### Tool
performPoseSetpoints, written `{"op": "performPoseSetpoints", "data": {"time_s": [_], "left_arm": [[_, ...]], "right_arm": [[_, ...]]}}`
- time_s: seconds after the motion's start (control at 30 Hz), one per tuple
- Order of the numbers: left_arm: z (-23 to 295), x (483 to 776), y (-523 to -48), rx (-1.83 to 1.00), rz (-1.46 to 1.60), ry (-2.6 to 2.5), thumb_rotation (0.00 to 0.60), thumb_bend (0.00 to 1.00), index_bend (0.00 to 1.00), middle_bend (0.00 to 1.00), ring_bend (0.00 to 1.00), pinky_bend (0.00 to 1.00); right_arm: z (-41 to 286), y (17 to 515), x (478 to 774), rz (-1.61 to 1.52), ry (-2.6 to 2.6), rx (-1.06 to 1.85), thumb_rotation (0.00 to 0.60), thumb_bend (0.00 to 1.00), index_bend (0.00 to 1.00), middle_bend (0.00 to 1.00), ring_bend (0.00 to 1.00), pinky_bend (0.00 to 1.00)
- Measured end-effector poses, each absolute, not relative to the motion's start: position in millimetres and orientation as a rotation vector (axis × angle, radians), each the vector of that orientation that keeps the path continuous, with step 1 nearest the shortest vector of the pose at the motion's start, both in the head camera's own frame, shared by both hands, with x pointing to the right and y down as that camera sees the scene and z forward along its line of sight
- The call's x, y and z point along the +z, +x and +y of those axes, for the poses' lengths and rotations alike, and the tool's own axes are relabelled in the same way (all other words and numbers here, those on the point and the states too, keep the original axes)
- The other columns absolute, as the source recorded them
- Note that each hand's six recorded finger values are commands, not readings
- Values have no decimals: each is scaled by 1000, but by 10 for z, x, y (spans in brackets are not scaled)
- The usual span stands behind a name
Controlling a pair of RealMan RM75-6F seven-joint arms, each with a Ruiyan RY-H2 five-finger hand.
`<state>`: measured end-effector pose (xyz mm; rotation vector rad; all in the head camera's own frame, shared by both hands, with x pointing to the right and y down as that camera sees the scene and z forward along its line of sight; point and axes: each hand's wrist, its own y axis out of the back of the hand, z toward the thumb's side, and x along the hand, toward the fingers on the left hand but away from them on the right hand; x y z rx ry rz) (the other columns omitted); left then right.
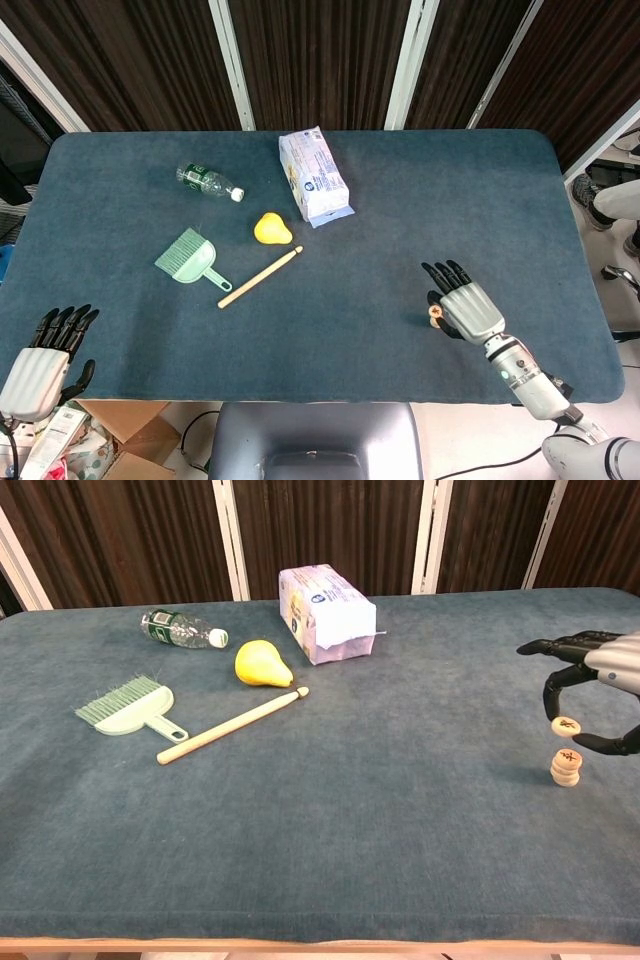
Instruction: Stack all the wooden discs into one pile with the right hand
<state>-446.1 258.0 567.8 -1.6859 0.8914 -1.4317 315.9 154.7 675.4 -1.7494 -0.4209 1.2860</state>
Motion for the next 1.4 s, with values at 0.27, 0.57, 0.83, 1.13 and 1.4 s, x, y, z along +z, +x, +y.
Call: {"op": "performPoseSetpoints", "data": {"time_s": [0.27, 0.57, 0.83, 1.13, 1.4], "left_arm": [[2575, 5677, -4455, -1429, 889, -1686, 600, 505, 0, 40, 11, 41], [2576, 5679, -4456, -1428, 887, -1686, 600, 505, 0, 40, 11, 40], [2575, 5669, -4461, -1428, 893, -1686, 600, 504, 0, 40, 11, 41], [2583, 5668, -4460, -1427, 893, -1687, 600, 504, 0, 40, 10, 40], [2582, 5663, -4462, -1428, 896, -1685, 600, 505, 0, 40, 10, 41]], "right_arm": [[1602, 3241, 6815, -404, -1741, 1318, 600, 548, 667, 58, 0, 67], [1653, 3267, 6900, -389, -1755, 1340, 600, 549, 664, 58, 0, 67], [1666, 3256, 6918, -384, -1755, 1339, 600, 548, 652, 57, 0, 67], [1683, 3276, 6939, -378, -1759, 1350, 600, 549, 641, 58, 0, 67], [1687, 3271, 6943, -376, -1756, 1352, 600, 549, 551, 57, 0, 67]]}}
